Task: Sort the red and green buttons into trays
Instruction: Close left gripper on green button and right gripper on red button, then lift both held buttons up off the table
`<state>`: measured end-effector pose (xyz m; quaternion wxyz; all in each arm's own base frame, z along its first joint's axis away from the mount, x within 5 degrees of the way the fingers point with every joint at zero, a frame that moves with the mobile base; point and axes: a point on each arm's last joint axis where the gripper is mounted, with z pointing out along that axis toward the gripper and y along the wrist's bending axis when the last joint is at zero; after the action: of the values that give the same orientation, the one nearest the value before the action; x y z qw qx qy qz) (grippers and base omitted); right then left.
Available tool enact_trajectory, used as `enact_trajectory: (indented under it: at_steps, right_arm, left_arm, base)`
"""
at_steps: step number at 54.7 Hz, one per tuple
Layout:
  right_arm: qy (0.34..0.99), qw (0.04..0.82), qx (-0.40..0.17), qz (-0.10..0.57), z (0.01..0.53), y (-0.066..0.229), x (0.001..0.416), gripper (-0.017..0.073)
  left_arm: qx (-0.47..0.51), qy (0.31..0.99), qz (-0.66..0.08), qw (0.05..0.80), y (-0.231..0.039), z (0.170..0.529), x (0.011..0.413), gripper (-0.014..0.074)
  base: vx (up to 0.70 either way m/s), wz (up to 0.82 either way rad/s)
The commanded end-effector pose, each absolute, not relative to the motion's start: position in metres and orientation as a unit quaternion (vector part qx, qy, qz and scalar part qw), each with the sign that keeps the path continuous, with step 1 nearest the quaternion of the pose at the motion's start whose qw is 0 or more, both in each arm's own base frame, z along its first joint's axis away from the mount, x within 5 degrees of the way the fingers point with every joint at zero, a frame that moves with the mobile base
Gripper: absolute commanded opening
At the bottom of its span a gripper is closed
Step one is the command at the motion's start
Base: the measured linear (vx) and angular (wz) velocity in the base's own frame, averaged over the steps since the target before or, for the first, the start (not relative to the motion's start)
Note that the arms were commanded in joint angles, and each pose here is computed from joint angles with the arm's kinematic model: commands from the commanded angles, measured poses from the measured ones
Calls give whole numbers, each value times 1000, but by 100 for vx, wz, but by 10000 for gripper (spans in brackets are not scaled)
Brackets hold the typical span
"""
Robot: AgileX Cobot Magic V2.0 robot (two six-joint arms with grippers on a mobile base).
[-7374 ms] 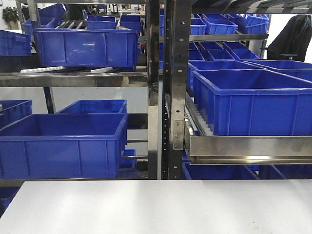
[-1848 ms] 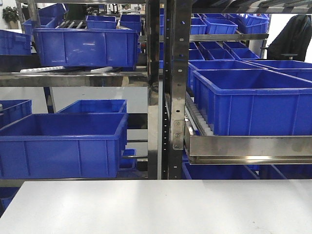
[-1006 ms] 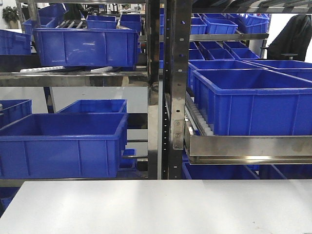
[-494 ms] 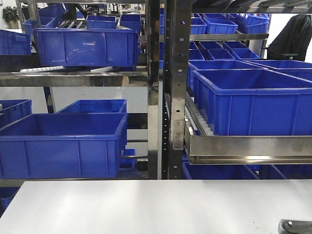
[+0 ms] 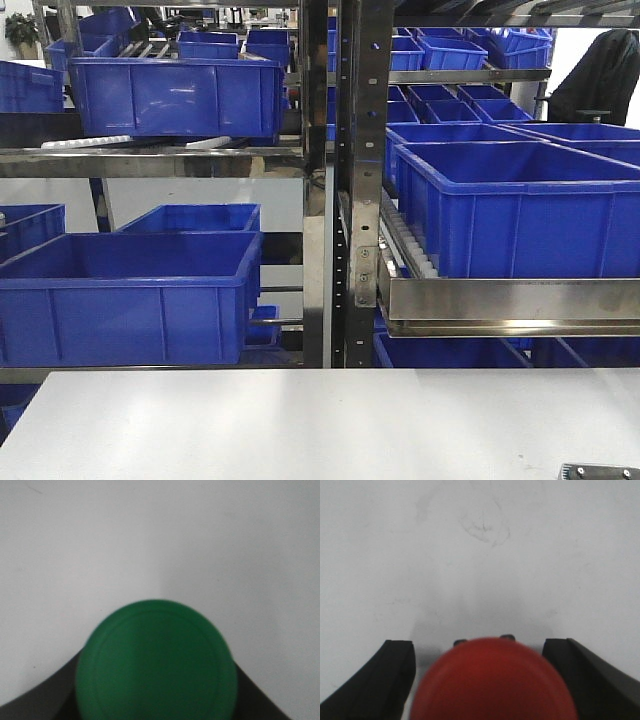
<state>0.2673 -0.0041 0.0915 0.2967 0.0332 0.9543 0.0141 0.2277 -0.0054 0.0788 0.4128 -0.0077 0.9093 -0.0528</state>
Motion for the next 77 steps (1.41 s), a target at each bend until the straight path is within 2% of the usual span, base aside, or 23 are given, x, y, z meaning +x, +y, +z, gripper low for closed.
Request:
enact_trajectory:
  at_steps: [1, 13, 23, 35, 46, 55, 64, 77]
  right_arm:
    - [940, 339, 32, 15, 103, -5, 277, 499]
    - [947, 318, 34, 13, 100, -5, 273, 348]
    - [952, 302, 38, 13, 99, -6, 271, 166]
    - [938, 345, 24, 13, 115, -5, 274, -11]
    - [913, 408, 16, 14, 146, -4, 276, -15]
    - [886, 462, -48, 9, 179, 6, 270, -13]
    - [852, 511, -115, 20, 212, 31, 259, -11]
    - [811, 572, -102, 66, 254, 51, 236, -9]
  left_arm:
    - [-8, 889, -59, 455, -6, 91, 234, -6]
    - [-8, 889, -59, 455, -6, 91, 234, -6]
    - [-8, 889, -59, 455, -6, 91, 234, -6]
    - [4, 864, -70, 499, -9, 99, 239, -6]
    - [24, 832, -81, 549, -12, 119, 242, -4]
    - [34, 820, -74, 567, -12, 141, 238, -3]
    - [81, 785, -75, 610, -17, 174, 230, -3]
    - [76, 741, -66, 664, -16, 226, 208, -3]
  base:
    - [0, 0]
    - [0, 0]
    - [0, 0]
    - [0, 0]
    - [0, 0]
    - [0, 0]
    - [0, 0]
    - [0, 0]
